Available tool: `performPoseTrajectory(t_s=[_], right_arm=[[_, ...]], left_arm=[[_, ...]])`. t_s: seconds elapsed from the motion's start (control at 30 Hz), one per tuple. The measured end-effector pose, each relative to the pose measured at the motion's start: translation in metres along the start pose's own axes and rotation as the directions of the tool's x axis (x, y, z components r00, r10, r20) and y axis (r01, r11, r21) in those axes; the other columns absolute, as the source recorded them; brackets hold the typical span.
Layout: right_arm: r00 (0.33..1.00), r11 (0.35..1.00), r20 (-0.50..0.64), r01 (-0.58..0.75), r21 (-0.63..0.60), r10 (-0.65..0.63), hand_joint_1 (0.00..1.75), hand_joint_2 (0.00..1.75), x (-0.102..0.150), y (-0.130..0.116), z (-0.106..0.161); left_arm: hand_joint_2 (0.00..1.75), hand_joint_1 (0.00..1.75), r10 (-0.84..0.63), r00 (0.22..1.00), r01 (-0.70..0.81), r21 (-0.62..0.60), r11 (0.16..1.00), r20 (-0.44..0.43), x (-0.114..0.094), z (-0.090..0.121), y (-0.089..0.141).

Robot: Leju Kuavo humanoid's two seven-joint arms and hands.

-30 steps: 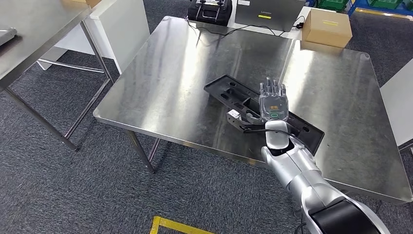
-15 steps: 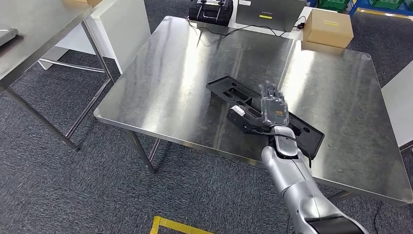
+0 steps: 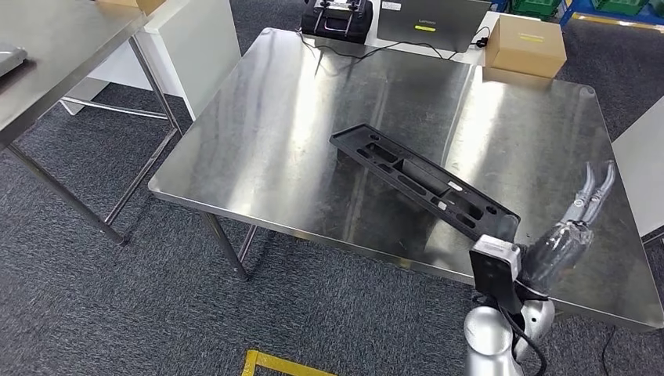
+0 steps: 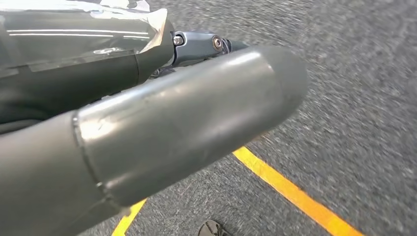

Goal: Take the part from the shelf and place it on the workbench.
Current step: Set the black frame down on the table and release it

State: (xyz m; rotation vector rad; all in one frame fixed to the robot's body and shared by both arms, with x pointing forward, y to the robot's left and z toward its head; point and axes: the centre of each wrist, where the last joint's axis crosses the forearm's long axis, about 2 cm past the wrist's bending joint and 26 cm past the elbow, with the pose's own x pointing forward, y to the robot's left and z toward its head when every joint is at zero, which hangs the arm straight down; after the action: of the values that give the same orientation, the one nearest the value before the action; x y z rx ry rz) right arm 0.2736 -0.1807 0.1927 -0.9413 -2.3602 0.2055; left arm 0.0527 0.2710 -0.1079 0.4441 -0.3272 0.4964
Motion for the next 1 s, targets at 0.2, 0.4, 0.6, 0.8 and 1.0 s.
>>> performPoseTrajectory(t_s=[0.2, 0.4, 0.6, 0.8, 1.0], right_arm=[[0.986, 0.987, -0.084, 0.149, 0.065, -0.144, 0.00, 0.00, 0.014, -0.005, 0.029], [0.970, 0.964, -0.121, 0.225, 0.140, -0.209, 0.00, 0.00, 0.019, -0.002, 0.042], [0.962, 0.950, -0.149, 0.253, 0.181, -0.228, 0.00, 0.00, 0.019, 0.001, 0.049], [0.951, 0.936, -0.189, 0.282, 0.209, -0.244, 0.00, 0.00, 0.022, 0.005, 0.055], [0.944, 0.927, -0.216, 0.296, 0.231, -0.248, 0.00, 0.00, 0.022, 0.008, 0.060]], left_arm=[[0.00, 0.00, 0.052, 0.998, -0.051, 0.033, 0.998, -0.034, 0.000, 0.001, -0.001], [0.00, 0.00, 0.102, 0.993, -0.100, 0.026, 0.995, -0.058, -0.001, 0.003, -0.006], [0.00, 0.00, 0.125, 0.990, -0.124, 0.019, 0.992, -0.070, -0.003, 0.005, -0.008], [0.00, 0.00, 0.140, 0.987, -0.139, 0.018, 0.990, -0.078, -0.004, 0.006, -0.009], [0.00, 0.00, 0.154, 0.984, -0.153, 0.023, 0.988, -0.086, -0.005, 0.006, -0.009]])
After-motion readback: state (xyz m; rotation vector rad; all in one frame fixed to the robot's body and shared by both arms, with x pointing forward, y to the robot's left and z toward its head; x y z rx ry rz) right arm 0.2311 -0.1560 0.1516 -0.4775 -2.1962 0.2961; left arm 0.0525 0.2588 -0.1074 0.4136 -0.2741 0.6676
